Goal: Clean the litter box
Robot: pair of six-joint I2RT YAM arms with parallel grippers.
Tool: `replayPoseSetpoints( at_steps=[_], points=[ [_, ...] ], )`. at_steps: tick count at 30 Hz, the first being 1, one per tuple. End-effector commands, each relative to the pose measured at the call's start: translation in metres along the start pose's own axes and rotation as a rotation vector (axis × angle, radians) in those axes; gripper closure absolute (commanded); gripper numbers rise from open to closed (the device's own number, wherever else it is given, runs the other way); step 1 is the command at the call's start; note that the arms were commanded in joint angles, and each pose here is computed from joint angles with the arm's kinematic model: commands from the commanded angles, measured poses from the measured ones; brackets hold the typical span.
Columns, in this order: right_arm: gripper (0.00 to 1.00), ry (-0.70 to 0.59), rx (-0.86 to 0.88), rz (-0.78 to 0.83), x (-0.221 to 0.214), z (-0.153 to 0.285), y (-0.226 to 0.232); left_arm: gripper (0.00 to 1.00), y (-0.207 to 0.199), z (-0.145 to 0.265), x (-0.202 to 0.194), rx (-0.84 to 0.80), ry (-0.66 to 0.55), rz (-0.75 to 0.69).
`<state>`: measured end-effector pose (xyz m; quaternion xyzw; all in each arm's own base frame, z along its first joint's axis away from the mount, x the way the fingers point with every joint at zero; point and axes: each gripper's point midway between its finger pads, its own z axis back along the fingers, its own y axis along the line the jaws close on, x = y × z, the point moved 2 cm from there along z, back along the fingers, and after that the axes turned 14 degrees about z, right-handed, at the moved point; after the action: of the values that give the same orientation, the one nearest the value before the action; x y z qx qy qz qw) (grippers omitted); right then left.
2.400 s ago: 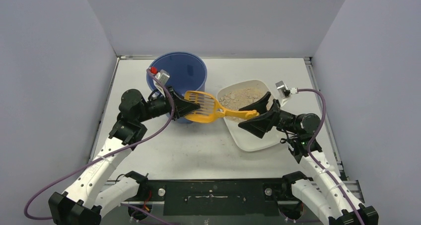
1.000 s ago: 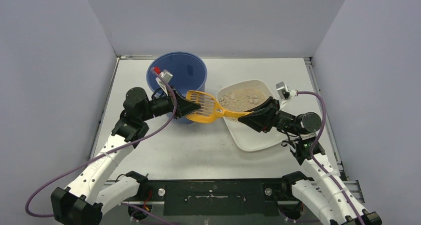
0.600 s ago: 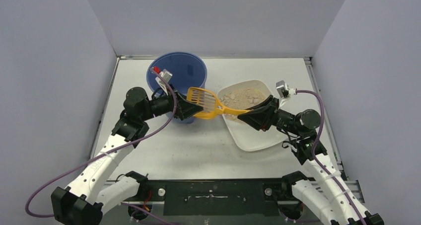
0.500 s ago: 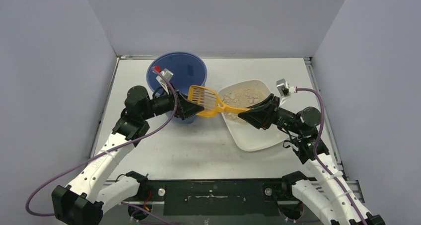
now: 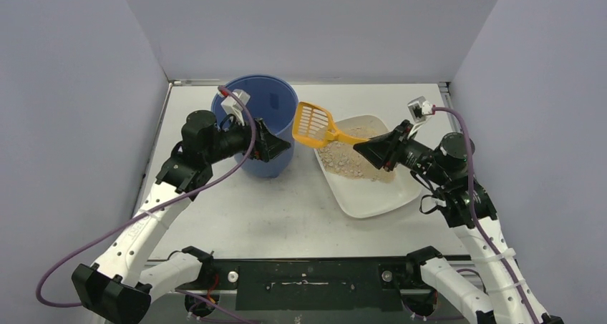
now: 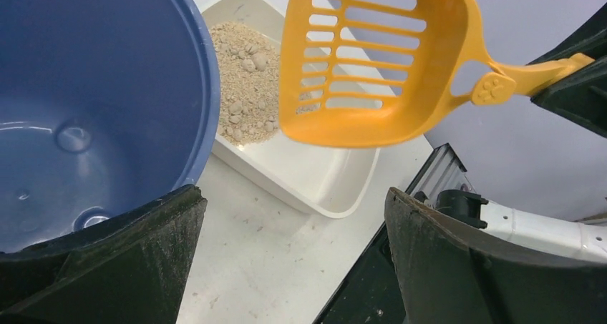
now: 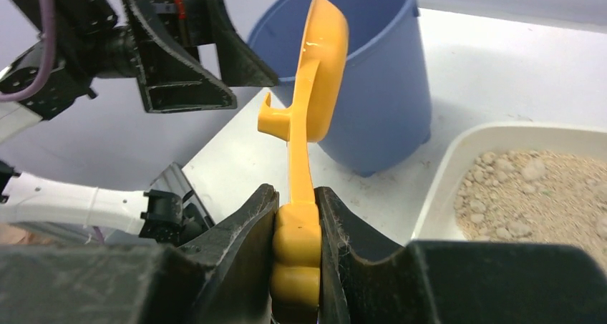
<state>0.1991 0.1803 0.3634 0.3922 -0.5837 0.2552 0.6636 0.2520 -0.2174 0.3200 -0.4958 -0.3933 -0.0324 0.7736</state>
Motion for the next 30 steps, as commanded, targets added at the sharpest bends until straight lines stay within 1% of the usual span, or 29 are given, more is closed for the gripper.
replayPoseSetpoints(
  at_steps=[1,6,10,14,20,23,27,30],
  points=[
    [1.00,0.066,-0.175,0.005,0.005,0.008,-0.020,0.05,-0.006,0.010,0.022,0.054,-0.072,-0.069],
    [1.00,0.189,-0.345,-0.047,-0.003,0.020,-0.041,0.05,-0.009,0.010,0.028,0.064,-0.078,-0.077],
    [1.00,0.255,-0.460,-0.077,-0.007,0.030,-0.052,0.05,-0.010,0.007,0.031,0.071,-0.070,-0.088],
    [1.00,0.331,-0.557,-0.135,-0.014,0.041,-0.059,0.05,-0.007,0.003,0.034,0.125,-0.070,-0.117],
    [1.00,0.407,-0.650,-0.248,-0.034,0.052,-0.063,0.05,-0.009,-0.011,0.026,0.297,-0.051,-0.248],
    [1.00,0.476,-0.667,-0.300,-0.050,0.052,-0.065,0.05,-0.007,-0.013,0.026,0.341,-0.052,-0.268],
    [1.00,0.582,-0.687,-0.338,-0.070,0.052,-0.070,0.05,-0.001,-0.005,0.032,0.412,-0.086,-0.298],
    [1.00,0.610,-0.743,-0.360,-0.082,0.055,-0.078,0.05,0.000,0.000,0.036,0.462,-0.106,-0.322]
  ],
)
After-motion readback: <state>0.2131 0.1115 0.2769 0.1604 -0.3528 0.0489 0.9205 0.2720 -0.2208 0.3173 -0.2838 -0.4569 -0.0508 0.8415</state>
